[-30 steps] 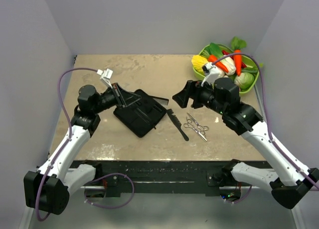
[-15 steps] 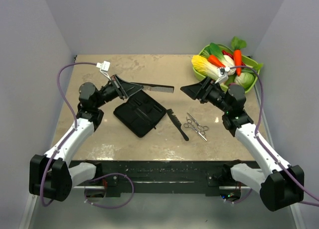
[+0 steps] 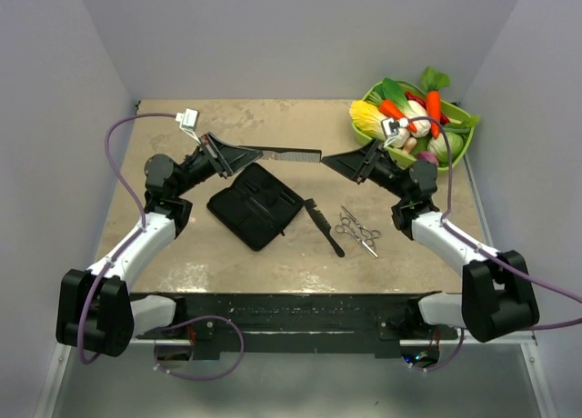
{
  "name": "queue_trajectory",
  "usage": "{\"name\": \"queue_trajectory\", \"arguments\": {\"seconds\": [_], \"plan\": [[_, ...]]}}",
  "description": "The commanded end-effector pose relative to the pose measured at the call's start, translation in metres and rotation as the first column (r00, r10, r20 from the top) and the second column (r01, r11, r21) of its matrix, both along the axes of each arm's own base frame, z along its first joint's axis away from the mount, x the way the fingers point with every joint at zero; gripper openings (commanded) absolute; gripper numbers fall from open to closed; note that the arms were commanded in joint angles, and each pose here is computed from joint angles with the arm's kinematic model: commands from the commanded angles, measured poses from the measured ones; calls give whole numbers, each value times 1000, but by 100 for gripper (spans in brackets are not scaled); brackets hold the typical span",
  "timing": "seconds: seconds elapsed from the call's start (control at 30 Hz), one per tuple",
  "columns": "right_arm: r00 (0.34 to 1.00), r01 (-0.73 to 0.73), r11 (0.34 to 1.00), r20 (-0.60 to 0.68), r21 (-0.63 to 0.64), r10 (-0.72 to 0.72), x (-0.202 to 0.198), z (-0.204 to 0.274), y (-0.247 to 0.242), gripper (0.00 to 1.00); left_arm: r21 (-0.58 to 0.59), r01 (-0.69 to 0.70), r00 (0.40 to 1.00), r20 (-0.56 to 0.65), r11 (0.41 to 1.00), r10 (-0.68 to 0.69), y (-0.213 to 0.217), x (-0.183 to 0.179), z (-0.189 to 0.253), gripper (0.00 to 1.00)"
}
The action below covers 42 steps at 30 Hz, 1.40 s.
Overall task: Sort the hair-cutting tools
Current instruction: Pick up the comb at the center of the board.
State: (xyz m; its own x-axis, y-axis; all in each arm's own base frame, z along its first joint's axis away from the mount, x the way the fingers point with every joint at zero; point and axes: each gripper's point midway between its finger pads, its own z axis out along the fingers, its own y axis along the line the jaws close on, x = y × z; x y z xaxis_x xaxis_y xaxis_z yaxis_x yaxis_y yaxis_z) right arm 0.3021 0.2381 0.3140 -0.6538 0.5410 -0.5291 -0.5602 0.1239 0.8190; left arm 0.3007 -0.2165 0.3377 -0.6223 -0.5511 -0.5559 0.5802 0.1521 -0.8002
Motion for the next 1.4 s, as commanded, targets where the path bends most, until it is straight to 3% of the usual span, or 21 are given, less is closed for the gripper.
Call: {"name": "queue_trajectory", "arguments": {"seconds": [0.0, 0.73, 0.93, 0.97, 1.2, 1.23, 1.37], "plan": [[986, -66, 997, 156, 47, 58, -12, 41, 2, 69, -18, 4, 998, 55, 1000, -3, 2, -2, 8, 0], [972, -165, 985, 179, 60, 152, -11, 47, 30, 42, -21, 7, 998, 56, 1000, -5, 1, 5, 8, 0], [975, -152, 987, 172, 48, 141, -6, 45, 31, 14, -19, 11, 999, 52, 1000, -10, 0, 5, 7, 0], [974, -147, 988, 178, 44, 137, -5, 46, 31, 1, -19, 13, 999, 51, 1000, -12, 0, 5, 6, 0], [974, -137, 990, 188, 42, 126, -7, 48, 30, 0, 5, 16, 1000, 5, 1000, -17, 0, 3, -8, 0], [975, -135, 990, 185, 42, 125, -7, 46, 29, 0, 11, 15, 1000, 0, 1000, -15, 0, 3, -9, 3], [978, -124, 991, 175, 42, 115, -13, 44, 26, 0, 42, 19, 998, -59, 999, -16, -1, 5, -21, 70]]}}
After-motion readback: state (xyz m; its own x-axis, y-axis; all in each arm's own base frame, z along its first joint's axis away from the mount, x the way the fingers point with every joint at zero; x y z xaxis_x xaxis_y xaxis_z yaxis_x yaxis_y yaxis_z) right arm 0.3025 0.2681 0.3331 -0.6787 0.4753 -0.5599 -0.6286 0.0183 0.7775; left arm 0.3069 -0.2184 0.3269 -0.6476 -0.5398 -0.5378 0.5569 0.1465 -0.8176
